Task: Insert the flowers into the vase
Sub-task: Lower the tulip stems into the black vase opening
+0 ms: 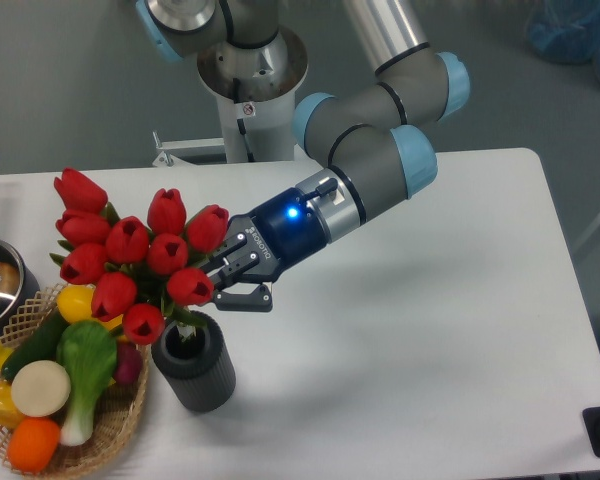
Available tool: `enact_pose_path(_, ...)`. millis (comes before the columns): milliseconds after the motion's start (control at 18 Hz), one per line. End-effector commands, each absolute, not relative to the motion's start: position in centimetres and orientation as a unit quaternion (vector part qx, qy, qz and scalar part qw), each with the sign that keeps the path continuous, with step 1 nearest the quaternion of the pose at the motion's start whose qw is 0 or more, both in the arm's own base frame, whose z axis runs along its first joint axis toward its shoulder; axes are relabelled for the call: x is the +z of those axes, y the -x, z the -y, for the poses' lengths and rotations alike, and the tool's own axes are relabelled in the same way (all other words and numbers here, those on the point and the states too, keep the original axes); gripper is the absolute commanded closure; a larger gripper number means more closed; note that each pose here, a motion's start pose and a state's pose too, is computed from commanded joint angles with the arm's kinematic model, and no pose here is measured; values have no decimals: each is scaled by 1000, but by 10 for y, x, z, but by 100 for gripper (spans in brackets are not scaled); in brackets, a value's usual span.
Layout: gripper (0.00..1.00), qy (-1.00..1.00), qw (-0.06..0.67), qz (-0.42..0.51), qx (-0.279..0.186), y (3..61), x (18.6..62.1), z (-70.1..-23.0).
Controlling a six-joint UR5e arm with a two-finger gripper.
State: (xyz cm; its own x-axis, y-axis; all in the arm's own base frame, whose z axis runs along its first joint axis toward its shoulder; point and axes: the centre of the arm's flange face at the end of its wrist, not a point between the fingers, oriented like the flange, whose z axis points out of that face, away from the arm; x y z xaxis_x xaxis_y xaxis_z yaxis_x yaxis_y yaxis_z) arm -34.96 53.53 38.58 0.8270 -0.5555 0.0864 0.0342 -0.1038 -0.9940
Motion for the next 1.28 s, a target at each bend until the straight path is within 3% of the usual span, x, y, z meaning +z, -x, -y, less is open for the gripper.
enact_pose_path(1278,100,711,635,-176,-247,342,329,-537)
